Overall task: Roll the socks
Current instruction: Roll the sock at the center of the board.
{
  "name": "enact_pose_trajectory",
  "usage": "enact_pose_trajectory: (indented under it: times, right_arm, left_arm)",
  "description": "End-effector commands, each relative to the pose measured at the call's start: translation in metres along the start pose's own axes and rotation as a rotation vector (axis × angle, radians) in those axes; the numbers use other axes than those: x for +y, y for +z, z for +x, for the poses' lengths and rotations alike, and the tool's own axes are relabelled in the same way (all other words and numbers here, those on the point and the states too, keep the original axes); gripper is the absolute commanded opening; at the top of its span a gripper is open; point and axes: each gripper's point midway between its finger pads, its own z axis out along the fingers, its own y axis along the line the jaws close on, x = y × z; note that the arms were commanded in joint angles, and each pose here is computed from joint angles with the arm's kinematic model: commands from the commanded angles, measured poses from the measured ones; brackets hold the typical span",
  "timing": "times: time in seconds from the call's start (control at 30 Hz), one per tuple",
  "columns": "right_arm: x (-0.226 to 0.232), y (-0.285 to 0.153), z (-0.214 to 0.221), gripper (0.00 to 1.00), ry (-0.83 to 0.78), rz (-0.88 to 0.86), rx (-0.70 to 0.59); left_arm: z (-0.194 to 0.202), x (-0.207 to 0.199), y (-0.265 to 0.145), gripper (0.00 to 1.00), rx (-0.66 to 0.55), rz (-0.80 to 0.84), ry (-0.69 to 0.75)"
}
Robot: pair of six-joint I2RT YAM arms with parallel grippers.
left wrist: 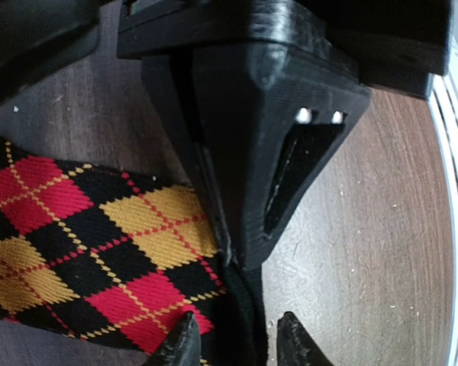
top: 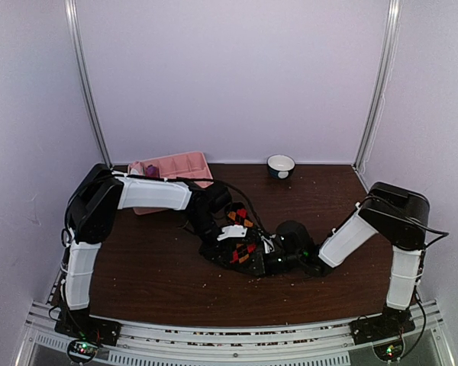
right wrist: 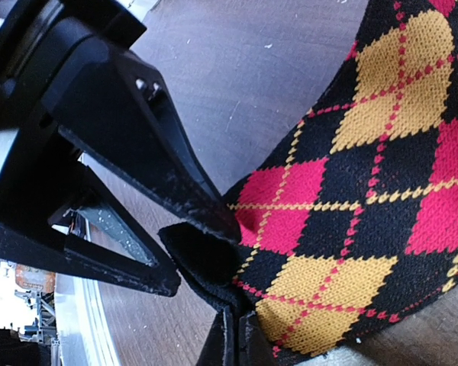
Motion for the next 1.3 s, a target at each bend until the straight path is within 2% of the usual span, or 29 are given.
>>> enact_pose_trajectory:
  times: [0.0,0.13,0.3,0.4,0.6,0.8,0.93,1.13,1.27]
  right_arm:
    - [-0.015,0.001,0.024,0.00,0.037,0.033,0.092]
    - [-0.015,-0.001,0.025,0.00,0.038,0.034,0.100]
    - [-0.014,0.000,0.025,0.00,0.040,0.026,0.106]
    - [-0.013,0.001,0.023,0.00,0.041,0.025,0.108]
    - [-0.008,0.001,0.019,0.00,0.031,0.018,0.107]
    - [-0.007,0.000,0.019,0.00,0.031,0.016,0.111]
    - [-0.007,-0.004,0.016,0.00,0.003,0.020,0.091]
    - [-0.013,-0.028,0.007,0.24,-0.152,0.110,-0.011]
    - [-0.012,-0.043,0.007,0.32,-0.239,0.129,-0.062]
  left_arm:
    - [-0.004,0.004,0.002,0.38,-0.002,-0.006,0.014]
    - [-0.003,-0.003,-0.006,0.45,0.009,0.000,0.034]
    - [0.007,-0.006,-0.004,0.45,0.044,0.005,0.056]
    - [0.008,-0.004,0.000,0.40,0.053,0.026,0.033]
    - [0.008,-0.001,0.008,0.22,0.052,0.047,-0.022]
    - [0.014,-0.003,0.014,0.18,0.068,0.069,-0.050]
    - [0.016,-0.003,0.016,0.05,0.074,0.098,-0.083]
    - [0.018,-0.006,0.014,0.00,0.063,0.195,-0.253]
    - [0.034,-0.008,0.022,0.00,0.117,0.216,-0.377]
